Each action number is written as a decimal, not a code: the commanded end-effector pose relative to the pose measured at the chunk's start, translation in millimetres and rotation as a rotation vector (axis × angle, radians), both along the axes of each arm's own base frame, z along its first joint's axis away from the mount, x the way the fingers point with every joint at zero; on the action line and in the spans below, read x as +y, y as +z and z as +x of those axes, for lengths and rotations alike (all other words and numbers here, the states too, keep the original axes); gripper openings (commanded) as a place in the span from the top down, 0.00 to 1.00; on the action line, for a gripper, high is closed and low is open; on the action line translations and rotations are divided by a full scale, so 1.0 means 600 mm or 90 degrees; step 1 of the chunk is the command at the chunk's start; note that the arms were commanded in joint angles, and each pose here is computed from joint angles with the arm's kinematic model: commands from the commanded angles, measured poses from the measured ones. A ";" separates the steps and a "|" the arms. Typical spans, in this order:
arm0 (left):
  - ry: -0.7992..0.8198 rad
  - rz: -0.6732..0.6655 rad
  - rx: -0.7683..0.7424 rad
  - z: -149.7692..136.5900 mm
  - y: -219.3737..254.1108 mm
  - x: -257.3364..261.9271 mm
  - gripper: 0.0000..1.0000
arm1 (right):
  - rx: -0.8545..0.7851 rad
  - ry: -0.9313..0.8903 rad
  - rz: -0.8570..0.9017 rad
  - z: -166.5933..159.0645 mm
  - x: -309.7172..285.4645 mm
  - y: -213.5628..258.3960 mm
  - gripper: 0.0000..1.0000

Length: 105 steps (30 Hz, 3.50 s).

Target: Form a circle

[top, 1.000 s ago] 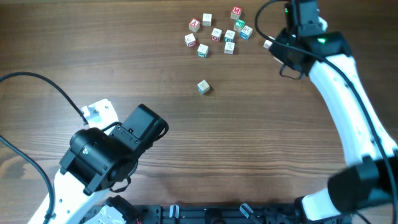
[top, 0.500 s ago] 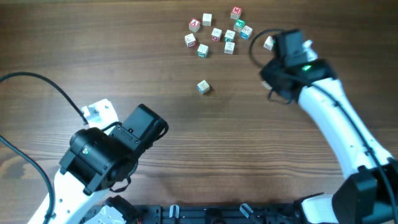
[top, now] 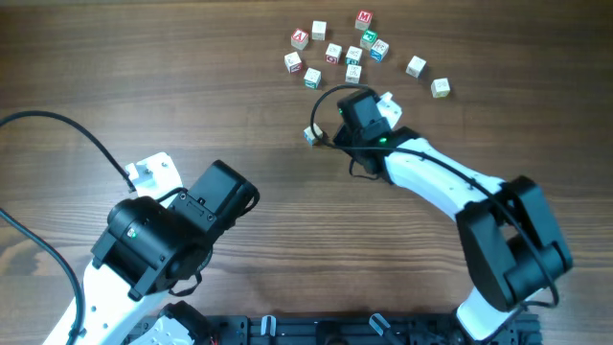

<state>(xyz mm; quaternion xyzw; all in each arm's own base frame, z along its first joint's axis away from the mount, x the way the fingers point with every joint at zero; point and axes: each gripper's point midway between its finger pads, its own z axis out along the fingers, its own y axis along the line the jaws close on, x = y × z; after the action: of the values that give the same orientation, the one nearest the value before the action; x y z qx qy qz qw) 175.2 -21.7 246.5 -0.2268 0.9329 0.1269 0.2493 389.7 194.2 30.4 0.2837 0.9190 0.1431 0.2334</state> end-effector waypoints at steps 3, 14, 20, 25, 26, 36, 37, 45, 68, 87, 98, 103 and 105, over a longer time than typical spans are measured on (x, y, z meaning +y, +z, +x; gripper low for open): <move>0.007 -0.001 -0.005 -0.001 0.000 0.002 0.00 | -0.030 -0.020 0.010 0.018 0.003 -0.001 0.84; 0.007 -0.001 -0.006 -0.001 0.000 0.002 0.00 | -0.070 -0.052 -0.026 0.040 -0.015 -0.001 0.82; 0.007 -0.001 -0.006 -0.001 0.000 0.002 0.00 | -0.078 -0.063 -0.042 0.053 -0.018 -0.032 0.79; 0.007 -0.001 -0.005 -0.001 0.000 0.002 0.00 | -0.081 -0.037 -0.055 0.054 -0.016 -0.031 0.75; 0.007 -0.001 -0.005 -0.001 0.000 0.002 0.00 | -0.081 -0.029 -0.057 0.053 -0.014 -0.031 0.73; 0.007 -0.001 -0.006 -0.001 0.000 0.002 0.00 | -0.085 0.023 -0.023 0.066 0.019 -0.001 0.20; 0.007 -0.001 -0.006 -0.001 0.000 0.002 0.00 | -0.083 0.023 -0.024 0.068 0.020 0.011 0.15; 0.007 -0.001 -0.006 -0.001 0.000 0.002 0.00 | -0.137 0.023 -0.017 0.077 0.007 0.122 0.01; 0.007 -0.001 -0.006 -0.001 0.000 0.002 0.00 | -0.151 0.257 -0.048 0.130 -0.007 0.038 0.95; 0.007 -0.001 -0.005 -0.001 0.000 0.002 0.00 | -0.108 0.309 -0.048 0.146 0.017 -0.014 0.95; 0.007 -0.001 -0.005 -0.001 0.000 0.002 0.00 | -0.069 0.324 -0.044 0.125 0.016 -0.026 0.95; 0.007 -0.001 -0.006 -0.001 0.000 0.002 0.00 | -0.053 0.336 -0.053 0.120 0.014 -0.024 0.95; 0.007 -0.001 -0.006 -0.001 0.000 0.002 0.00 | -0.049 0.336 -0.053 0.118 0.013 -0.026 0.95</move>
<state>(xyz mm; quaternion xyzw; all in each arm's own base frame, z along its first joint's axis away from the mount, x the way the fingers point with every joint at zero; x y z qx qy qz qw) 175.2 -21.7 246.5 -0.2268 0.9329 0.1269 0.2493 457.2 194.3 12.7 0.0347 0.9575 0.1670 0.2328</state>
